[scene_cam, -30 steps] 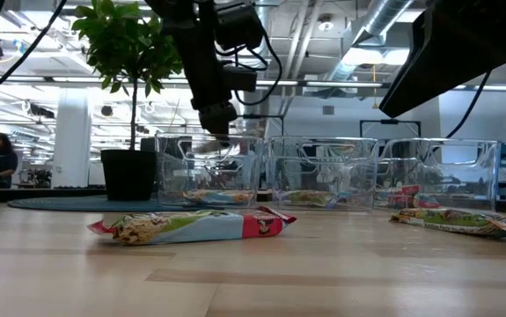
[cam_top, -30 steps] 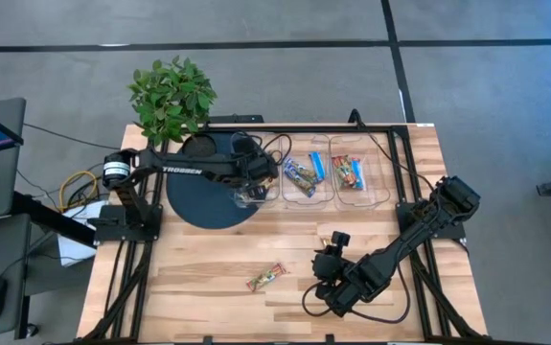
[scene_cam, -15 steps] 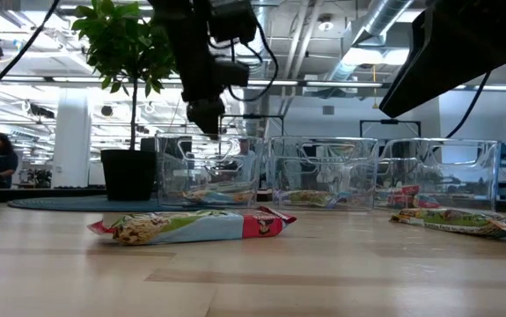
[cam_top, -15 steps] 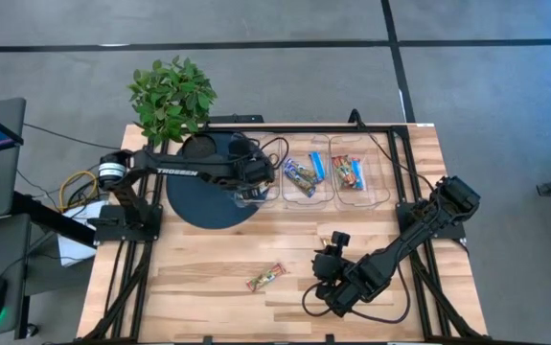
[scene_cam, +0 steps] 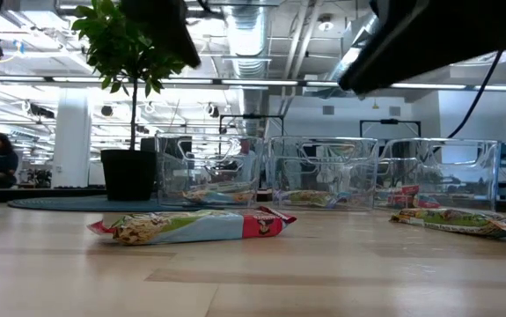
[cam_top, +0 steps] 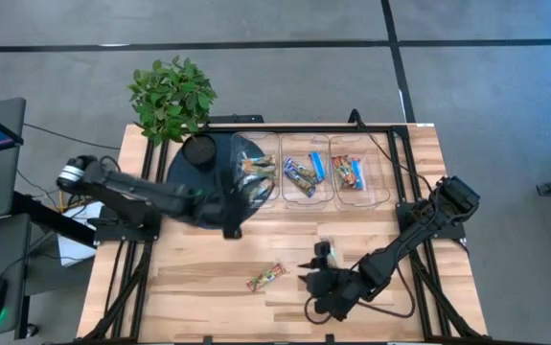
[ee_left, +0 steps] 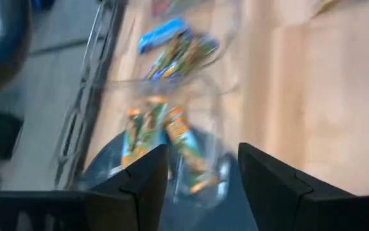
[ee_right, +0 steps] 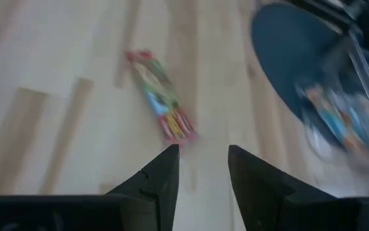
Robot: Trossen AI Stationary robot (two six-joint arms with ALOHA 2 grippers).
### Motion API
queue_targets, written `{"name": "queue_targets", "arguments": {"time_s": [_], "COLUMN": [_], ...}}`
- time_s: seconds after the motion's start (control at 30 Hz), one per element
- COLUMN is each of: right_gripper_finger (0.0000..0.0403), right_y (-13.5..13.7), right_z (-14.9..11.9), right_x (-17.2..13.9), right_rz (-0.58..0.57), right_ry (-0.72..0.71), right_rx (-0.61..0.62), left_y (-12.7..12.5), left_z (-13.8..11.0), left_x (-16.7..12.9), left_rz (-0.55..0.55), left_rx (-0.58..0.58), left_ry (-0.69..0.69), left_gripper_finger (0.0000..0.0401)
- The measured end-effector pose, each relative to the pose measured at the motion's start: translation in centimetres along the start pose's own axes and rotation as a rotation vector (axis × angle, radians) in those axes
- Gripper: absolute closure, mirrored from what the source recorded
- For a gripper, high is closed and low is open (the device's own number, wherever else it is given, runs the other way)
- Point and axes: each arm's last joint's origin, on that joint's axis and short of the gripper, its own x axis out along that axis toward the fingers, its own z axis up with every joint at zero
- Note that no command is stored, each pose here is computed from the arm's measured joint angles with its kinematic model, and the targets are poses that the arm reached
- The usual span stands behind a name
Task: Pick and place Granola Bars by type
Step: Put the red granola bar into the right transparent bin
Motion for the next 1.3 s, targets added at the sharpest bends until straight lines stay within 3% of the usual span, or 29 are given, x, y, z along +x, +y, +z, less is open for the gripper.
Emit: {"name": "queue_targets", "arguments": {"time_s": [0.2,0.47,0.63,0.83,0.9,1.07,1.13,1.2,1.3], "right_gripper_finger": [0.0276,0.0276,0.0276,0.0276,0.0276,0.0276,0.0276,0.0276,0.0276], "right_y": [-1.1,-2.8,-3.4,-3.3,-3.4,-4.7,-4.8,-4.6,-3.8], "right_z": [0.6,0.8,1.0,1.0,0.3,-0.6,-0.3,0.2,1.0], "right_x": [1.7,3.4,3.9,4.8,5.2,5.0,5.0,5.0,5.9], "right_rz": [0.115,0.244,0.277,0.281,0.249,0.146,0.150,0.180,0.330], "right_ry": [-0.076,-0.107,-0.114,-0.135,-0.082,0.043,0.021,-0.033,-0.157], "right_rx": [-0.019,-0.011,-0.002,-0.020,-0.054,-0.002,0.024,0.009,-0.050], "left_y": [-5.1,-9.5,-10.6,-11.1,-11.1,-11.2,-11.3,-11.2,-11.2], "left_z": [-2.8,-7.5,-9.7,-10.3,-10.4,-10.5,-10.5,-10.5,-10.5], "left_x": [-2.9,-2.7,-2.7,-3.5,-3.7,-3.9,-4.0,-3.9,-3.9], "left_rz": [-0.023,0.014,0.037,0.091,0.124,0.143,0.137,0.139,0.139], "left_rx": [0.056,0.079,0.066,0.089,0.090,0.091,0.094,0.092,0.092], "left_ry": [-0.227,-0.352,-0.364,-0.402,-0.416,-0.429,-0.429,-0.428,-0.428], "left_gripper_finger": [0.0219,0.0219,0.0219,0.0219,0.0219,0.0219,0.0219,0.0219,0.0219]}}
